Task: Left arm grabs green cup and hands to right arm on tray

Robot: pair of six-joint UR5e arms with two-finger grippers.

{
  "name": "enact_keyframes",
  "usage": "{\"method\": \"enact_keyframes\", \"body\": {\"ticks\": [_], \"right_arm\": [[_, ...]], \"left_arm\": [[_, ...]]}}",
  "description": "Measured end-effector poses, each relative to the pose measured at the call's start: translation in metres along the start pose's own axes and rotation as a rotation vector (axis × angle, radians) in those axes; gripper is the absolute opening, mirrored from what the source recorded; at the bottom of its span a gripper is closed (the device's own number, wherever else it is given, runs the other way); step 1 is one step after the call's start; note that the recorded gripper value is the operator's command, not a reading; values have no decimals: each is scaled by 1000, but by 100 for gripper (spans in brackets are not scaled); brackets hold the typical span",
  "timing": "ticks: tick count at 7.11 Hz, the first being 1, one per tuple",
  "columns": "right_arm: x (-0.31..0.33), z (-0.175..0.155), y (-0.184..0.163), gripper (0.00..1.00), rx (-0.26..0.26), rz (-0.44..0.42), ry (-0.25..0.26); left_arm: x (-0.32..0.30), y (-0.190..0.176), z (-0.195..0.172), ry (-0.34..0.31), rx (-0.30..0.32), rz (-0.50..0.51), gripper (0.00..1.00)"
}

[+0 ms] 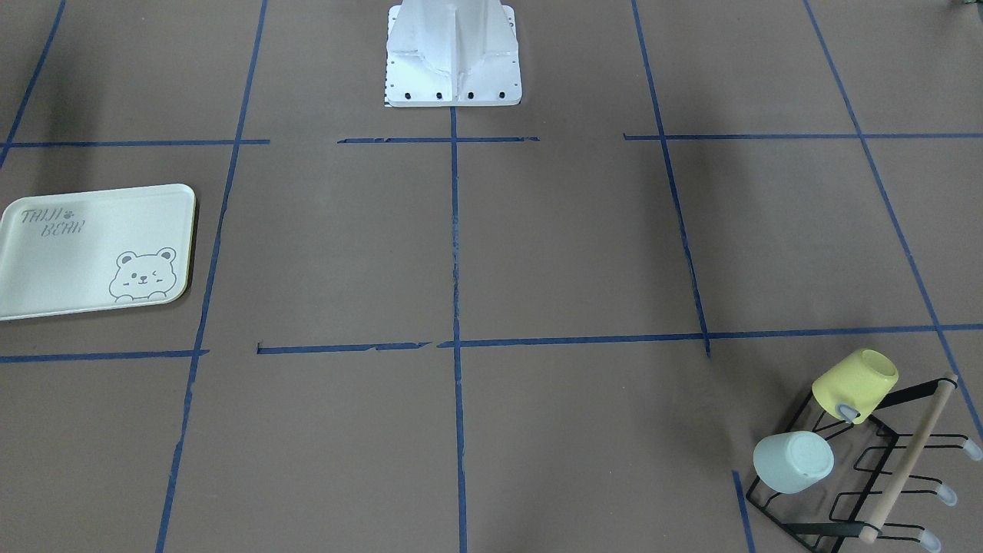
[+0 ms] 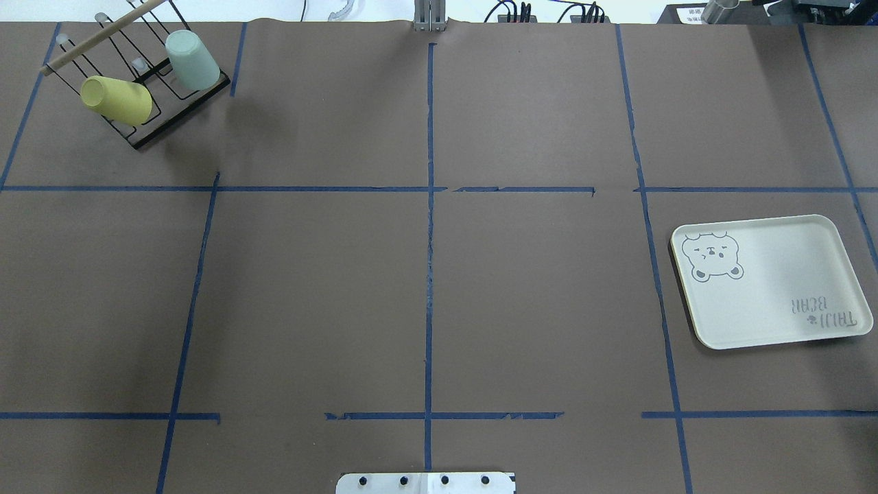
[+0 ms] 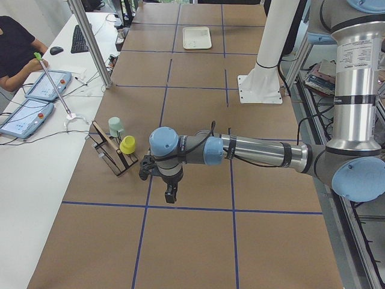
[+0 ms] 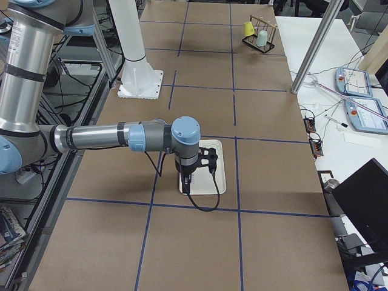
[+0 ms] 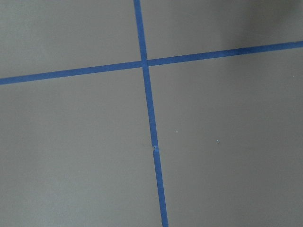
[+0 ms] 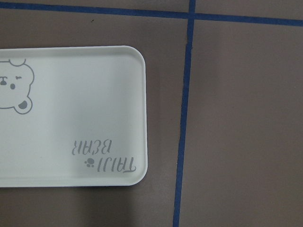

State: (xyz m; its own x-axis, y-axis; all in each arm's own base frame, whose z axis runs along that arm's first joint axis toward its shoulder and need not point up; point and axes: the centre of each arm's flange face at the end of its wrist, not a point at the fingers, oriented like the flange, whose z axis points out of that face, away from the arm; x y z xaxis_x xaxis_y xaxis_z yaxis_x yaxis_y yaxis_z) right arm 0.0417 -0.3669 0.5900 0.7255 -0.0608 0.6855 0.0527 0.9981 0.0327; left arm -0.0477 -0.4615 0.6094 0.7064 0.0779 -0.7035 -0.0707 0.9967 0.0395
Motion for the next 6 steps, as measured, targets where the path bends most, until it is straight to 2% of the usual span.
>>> {"method": "enact_keyframes", "body": {"ticks": [3,6], "right_arm": [[-3,-1,-5,100,5,-4,-4],[-1,4,-2,100,-3,-1,-31]], "left_arm": [[-6,12,-14,-6,17,-12,100],[-11,24,-8,0,7,-20,100]]}}
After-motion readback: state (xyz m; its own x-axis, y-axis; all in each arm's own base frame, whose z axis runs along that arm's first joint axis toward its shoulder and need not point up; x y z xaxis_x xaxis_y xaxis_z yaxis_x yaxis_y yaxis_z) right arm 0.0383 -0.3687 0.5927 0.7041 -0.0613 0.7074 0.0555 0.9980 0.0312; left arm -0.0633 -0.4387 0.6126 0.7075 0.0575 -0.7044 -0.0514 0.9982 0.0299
